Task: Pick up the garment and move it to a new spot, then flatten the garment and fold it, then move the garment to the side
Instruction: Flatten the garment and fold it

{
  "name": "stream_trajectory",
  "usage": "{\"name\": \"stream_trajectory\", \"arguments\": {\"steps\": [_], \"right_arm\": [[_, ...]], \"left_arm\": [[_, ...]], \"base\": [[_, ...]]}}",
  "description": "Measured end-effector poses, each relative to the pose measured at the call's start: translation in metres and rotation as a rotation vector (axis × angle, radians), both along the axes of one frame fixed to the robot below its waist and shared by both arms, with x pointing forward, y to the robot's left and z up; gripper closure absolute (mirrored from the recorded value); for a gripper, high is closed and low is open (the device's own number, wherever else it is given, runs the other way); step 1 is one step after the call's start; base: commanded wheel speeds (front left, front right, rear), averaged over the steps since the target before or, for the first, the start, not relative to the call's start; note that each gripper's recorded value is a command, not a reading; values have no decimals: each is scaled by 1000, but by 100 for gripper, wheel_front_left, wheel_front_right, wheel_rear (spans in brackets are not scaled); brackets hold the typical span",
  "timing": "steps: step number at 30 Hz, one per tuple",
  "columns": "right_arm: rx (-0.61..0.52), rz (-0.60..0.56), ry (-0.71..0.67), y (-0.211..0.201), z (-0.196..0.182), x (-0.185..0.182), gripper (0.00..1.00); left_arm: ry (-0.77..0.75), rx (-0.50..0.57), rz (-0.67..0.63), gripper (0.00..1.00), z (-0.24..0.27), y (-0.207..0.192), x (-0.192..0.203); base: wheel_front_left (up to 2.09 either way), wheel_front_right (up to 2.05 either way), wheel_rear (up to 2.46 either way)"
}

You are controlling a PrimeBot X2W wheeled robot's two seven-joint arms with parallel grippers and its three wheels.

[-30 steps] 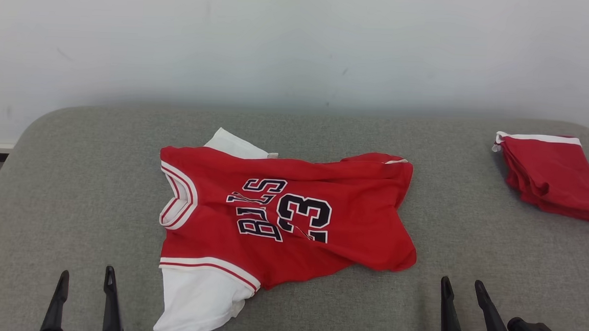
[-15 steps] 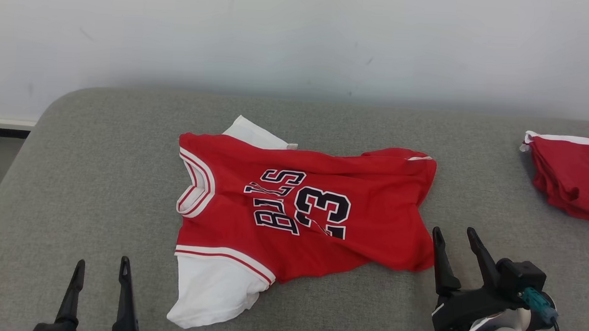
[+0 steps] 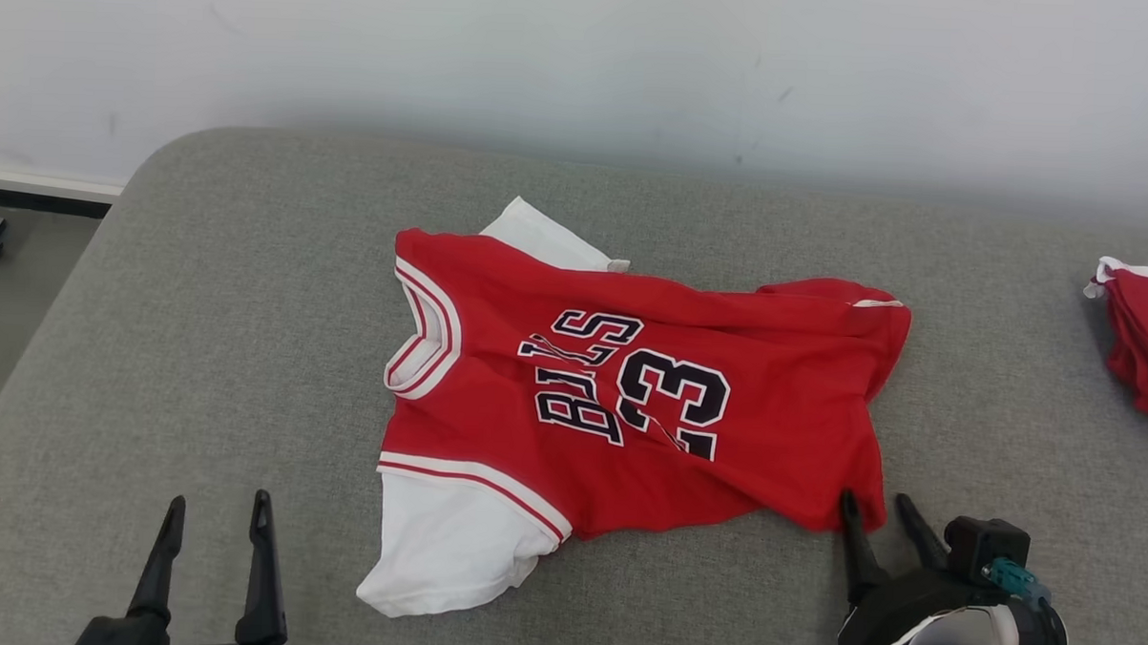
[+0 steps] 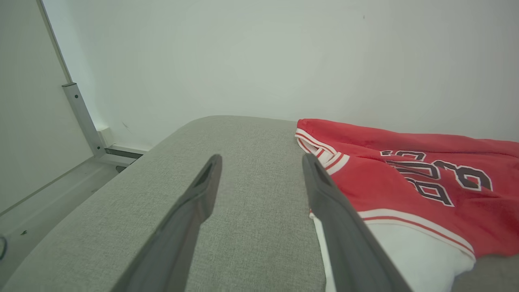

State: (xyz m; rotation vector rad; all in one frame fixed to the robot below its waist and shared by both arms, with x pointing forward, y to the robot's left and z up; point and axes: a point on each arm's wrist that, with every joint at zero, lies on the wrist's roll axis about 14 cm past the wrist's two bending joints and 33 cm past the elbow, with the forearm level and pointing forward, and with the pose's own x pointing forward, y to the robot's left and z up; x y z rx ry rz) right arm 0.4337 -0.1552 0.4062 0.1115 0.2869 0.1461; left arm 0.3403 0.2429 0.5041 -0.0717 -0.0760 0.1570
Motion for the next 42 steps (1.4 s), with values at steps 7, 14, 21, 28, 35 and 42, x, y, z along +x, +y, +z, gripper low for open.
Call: {"name": "stream_trajectory", "arguments": {"steps": [7,14,21,28,35,42], "right_arm": [[29,-34,-48,-7,15,3,100],[7,-138,-150,-58,44,-9,100],[-70,-223,-231,-110,68,-36,100],[-83,-181,-239,-99,72,-34,100],[-66,-43,-279,-46,91,4,100],[-86,82,-235,1,85,42,100]], "left_arm": [[9,-8,-4,0,-4,-1,1],[4,-16,-53,0,-4,-17,7],[1,-26,-89,0,-4,-29,11],[12,-32,-88,0,-7,-30,12],[23,-37,-87,0,-11,-29,9],[25,-40,-65,0,-11,-22,7]], "base": [[0,0,0],[0,0,0],[0,0,0],[0,0,0],[0,0,0],[0,0,0]]}}
